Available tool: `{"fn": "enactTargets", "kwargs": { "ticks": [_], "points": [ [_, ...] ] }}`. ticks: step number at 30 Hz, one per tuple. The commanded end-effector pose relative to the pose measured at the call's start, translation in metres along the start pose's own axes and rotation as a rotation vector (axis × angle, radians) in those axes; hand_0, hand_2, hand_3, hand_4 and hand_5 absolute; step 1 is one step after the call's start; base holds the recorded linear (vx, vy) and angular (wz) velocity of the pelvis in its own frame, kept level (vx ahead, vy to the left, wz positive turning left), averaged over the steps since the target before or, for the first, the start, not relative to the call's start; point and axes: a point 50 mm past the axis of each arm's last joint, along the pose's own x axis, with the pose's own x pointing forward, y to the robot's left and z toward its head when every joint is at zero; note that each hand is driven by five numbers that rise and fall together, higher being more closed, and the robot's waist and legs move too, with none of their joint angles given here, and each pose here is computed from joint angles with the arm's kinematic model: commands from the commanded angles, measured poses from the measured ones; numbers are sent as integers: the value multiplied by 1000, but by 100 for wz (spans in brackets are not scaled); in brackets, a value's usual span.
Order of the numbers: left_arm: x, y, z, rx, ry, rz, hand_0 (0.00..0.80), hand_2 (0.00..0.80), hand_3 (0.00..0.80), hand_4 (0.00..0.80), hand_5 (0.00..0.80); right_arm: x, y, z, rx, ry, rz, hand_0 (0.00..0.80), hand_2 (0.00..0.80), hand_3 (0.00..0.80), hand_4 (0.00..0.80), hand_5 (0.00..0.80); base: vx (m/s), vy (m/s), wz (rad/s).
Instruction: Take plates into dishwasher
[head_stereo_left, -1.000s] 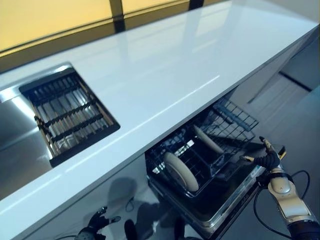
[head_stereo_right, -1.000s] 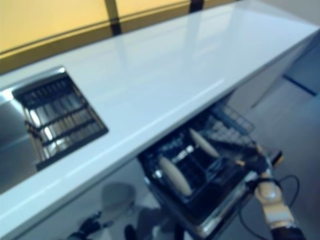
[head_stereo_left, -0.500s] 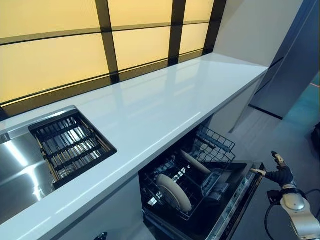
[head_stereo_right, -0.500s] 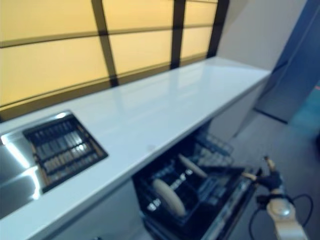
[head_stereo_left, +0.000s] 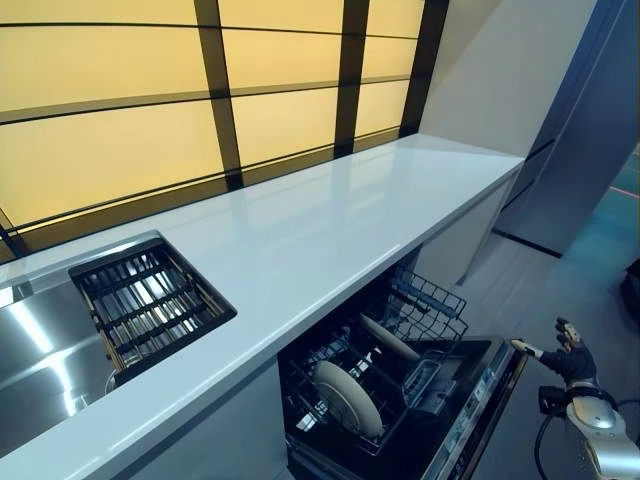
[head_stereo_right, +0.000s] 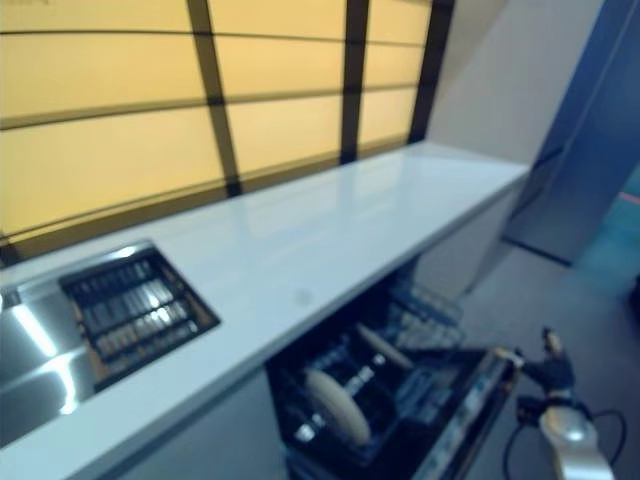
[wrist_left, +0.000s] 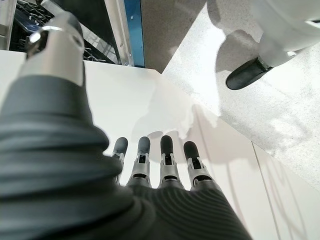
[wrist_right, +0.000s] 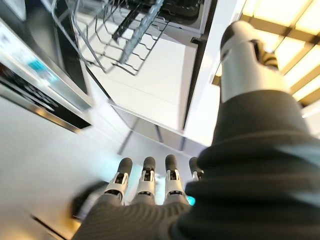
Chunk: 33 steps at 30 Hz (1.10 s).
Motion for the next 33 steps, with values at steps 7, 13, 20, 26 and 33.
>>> {"fn": "enactTargets", "kwargs": {
  "ticks": [7,13,20,26,33],
  "points": [
    [1,25,5,27,-39,77,0,0,0,0,0,2,-9,-7,322,32,-77,0,0,0,0,0,40,-28,1],
    [1,30,13,38,-70,82,0,0,0,0,0,3,-7,-12,303,32,-100,0,0,0,0,0,-35,12,4],
    [4,36,39,26,-147,119,0,0,0,0,0,7,-4,-9,234,-6,-105,0,0,0,0,0,-79,-12,5],
    [6,45,74,2,-257,155,0,0,0,0,0,8,3,-8,267,-27,-87,0,0,0,0,0,-130,-28,-5],
    [4,46,103,-17,-363,171,0,0,0,0,0,12,8,-6,320,-39,-124,0,0,0,0,0,-87,2,1]
  ]
}}
